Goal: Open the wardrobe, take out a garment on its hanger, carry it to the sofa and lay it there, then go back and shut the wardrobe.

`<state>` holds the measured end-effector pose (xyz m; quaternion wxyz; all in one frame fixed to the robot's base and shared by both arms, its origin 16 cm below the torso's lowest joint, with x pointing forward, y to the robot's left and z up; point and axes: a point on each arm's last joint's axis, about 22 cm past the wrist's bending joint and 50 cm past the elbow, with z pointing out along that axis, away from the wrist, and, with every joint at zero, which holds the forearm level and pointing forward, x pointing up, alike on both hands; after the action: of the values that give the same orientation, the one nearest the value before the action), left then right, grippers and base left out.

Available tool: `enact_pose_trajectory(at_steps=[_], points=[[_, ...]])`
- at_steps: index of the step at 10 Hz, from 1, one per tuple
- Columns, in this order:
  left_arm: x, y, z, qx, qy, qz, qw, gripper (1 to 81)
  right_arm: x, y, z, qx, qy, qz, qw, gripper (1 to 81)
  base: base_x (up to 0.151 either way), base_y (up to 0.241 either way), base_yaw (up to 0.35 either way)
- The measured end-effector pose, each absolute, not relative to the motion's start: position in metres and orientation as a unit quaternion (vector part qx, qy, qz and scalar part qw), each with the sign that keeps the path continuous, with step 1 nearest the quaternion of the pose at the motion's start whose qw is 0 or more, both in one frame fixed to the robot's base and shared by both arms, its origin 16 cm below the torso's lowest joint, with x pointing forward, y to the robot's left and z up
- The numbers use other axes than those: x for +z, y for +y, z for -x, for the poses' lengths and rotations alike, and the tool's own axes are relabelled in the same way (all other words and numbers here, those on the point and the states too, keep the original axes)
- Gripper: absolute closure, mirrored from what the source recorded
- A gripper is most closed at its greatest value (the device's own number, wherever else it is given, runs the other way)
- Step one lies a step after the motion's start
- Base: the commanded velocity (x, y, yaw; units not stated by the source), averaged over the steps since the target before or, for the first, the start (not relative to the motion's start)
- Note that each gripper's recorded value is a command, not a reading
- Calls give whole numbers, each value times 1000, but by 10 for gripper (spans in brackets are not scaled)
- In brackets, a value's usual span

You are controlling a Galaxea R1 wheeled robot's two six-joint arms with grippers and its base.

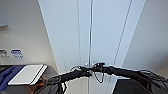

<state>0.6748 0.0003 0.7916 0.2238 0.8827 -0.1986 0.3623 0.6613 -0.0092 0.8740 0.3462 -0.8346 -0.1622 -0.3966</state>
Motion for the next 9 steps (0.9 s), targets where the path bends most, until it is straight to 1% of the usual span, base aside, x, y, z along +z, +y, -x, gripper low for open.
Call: enact_pose_trajectory(at_steps=[6,9], points=[[805,-12,-648,355,-242,-863,267,10,878,-13,-624,-388,-181,819,383,10,0,0,0],[806,-6,-614,344,-270,-849,296,10,878,-18,-607,-389,-192,811,393,10,0,0,0]])
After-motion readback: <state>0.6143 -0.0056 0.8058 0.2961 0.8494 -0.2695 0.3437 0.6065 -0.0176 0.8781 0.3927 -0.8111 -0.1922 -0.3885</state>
